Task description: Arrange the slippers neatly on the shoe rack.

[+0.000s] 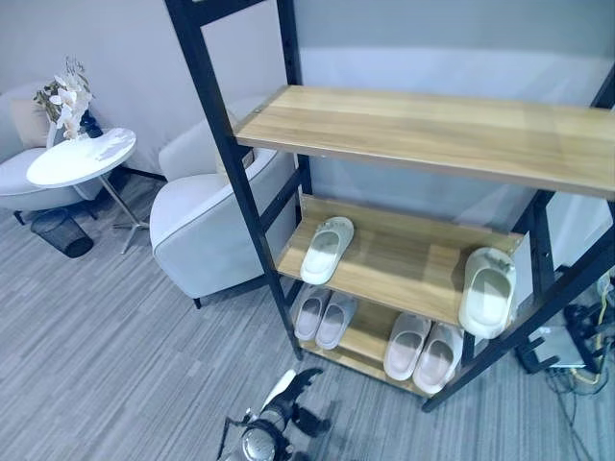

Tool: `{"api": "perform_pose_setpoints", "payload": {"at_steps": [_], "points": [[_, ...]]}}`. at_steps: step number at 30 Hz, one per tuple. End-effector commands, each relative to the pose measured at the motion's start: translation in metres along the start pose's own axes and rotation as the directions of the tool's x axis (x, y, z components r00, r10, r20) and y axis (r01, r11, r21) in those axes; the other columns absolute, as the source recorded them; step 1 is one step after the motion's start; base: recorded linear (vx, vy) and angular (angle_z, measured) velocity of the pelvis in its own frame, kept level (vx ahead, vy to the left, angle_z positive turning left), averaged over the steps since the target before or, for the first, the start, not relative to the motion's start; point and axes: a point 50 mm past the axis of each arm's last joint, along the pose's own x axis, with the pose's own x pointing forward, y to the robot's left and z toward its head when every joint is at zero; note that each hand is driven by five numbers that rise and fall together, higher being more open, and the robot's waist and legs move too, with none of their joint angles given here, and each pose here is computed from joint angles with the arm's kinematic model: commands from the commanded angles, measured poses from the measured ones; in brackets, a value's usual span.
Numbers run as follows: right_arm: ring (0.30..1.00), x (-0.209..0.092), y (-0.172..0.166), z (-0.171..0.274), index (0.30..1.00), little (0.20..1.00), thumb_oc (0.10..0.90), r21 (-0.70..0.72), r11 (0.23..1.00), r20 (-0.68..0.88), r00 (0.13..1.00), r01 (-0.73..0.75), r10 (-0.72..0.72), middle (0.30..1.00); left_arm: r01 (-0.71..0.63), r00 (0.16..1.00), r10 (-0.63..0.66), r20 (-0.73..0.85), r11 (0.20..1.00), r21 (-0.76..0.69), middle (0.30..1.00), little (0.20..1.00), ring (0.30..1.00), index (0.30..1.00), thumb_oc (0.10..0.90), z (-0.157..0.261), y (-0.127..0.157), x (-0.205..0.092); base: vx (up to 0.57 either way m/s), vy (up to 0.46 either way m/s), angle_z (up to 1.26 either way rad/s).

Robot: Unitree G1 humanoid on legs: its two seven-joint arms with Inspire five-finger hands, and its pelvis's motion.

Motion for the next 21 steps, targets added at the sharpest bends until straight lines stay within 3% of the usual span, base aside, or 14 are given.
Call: {"api": "perform_pose_setpoints", "payload": {"at_steps": [1,4,7,12,21], "points": [[0.9,0.004,-0.011,0.014,0.9,0.9,0.8,-0.054,0.998,0.059,0.998,0.037,-0.034,0.9,0.03,0.98,-0.028,0.199,1.0,-0.006,0.9,0.9,0.9,0.9,0.8,0.035,0.025,0.003,0.2,0.025,-0.62],[0.9,0.004,-0.012,0.01,0.9,0.9,0.8,-0.086,0.996,0.045,0.999,0.019,-0.016,0.9,0.054,0.931,-0.084,0.354,0.994,0.092,0.9,0.9,0.9,0.9,0.8,0.074,0.04,-0.001,0.19,0.067,-0.32],[0.9,0.005,0.005,0.031,0.9,0.9,0.8,-0.134,0.99,0.116,0.992,-0.033,0.049,0.9,-0.041,0.841,-0.065,0.538,0.982,0.184,0.9,0.9,0.9,0.9,0.8,0.118,0.066,-0.013,0.01,0.099,0.02],[0.9,0.003,0.013,0.04,0.9,0.9,0.8,-0.141,0.989,0.169,0.984,-0.035,0.059,0.9,-0.095,0.75,-0.052,0.66,0.978,0.185,0.9,0.9,0.9,0.9,0.8,0.152,0.075,-0.02,0.06,-0.05,0.28],[0.9,-0.003,0.001,-0.003,0.9,0.9,0.8,-0.261,0.965,0.056,0.997,-0.032,0.048,0.9,-0.069,0.659,-0.007,0.752,0.995,0.07,0.9,0.9,0.9,0.9,0.8,0.175,0.082,-0.042,0.12,-0.089,0.09]]}}
